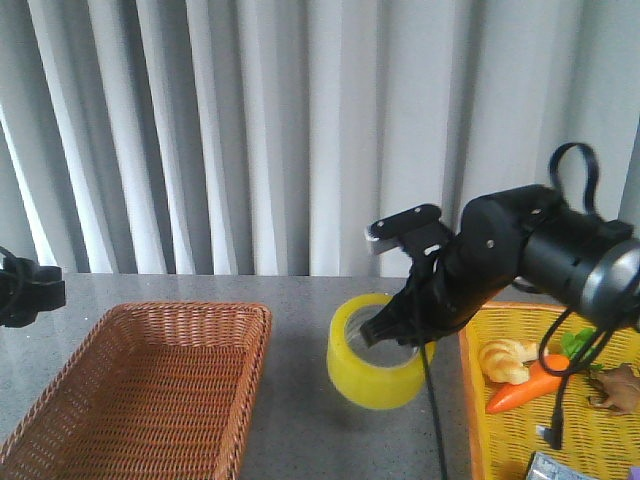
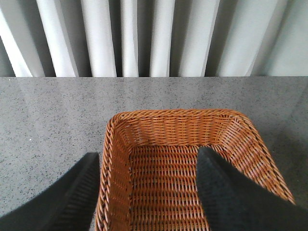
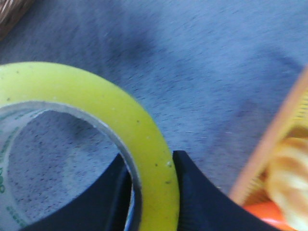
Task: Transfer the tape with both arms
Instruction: 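Grasp the tape roll rim with the right gripper and set it on the table, then open the right gripper and lift it away from the tape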
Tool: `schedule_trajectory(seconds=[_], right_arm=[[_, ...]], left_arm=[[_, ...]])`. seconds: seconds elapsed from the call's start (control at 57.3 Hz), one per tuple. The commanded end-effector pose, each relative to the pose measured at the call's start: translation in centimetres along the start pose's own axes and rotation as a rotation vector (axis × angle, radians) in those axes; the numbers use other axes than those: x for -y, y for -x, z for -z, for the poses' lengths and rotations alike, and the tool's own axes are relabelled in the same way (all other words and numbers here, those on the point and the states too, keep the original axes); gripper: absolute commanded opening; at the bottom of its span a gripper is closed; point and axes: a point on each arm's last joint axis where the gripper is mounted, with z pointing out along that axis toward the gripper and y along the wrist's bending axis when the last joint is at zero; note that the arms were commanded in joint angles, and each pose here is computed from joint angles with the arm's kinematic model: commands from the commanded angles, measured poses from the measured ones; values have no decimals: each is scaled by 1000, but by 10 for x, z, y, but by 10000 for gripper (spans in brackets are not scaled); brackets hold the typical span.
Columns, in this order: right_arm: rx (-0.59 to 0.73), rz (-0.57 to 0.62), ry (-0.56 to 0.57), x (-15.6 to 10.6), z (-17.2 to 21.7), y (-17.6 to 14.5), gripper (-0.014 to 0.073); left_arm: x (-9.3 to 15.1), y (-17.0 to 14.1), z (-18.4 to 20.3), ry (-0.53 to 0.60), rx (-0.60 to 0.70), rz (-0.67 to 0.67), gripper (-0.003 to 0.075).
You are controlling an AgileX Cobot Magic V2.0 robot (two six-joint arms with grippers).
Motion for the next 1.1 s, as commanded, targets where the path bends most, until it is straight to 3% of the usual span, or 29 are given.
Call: schedule_trajectory(seconds=[0.0,0.192,0.401,0.611,0.751,0.873,0.96,1.082], right_arm=[[85,15,-7,-3,10,12,17],[-14,-26,-4,-4,-29,3,78],[-27,-37,8,-7,-53,0,265],[15,-53,0,-5,-48,5,413],[141,-58,-12,-1,-10,22,413],[309,-59,-50,7,46,38,385],[409,-78,-106,21,87,40,326],[473,-135,-186,49,132,32,160]], left_arm=[[4,20,11,-4,112,-1,434],[4,19,11,-6,104,-1,434],[4,17,11,-10,77,-1,434],[4,15,11,-13,56,-1,434],[5,15,12,-15,51,-2,434],[5,17,16,-17,62,-2,434],[5,18,17,-17,67,-3,434],[6,19,18,-20,69,-4,434]])
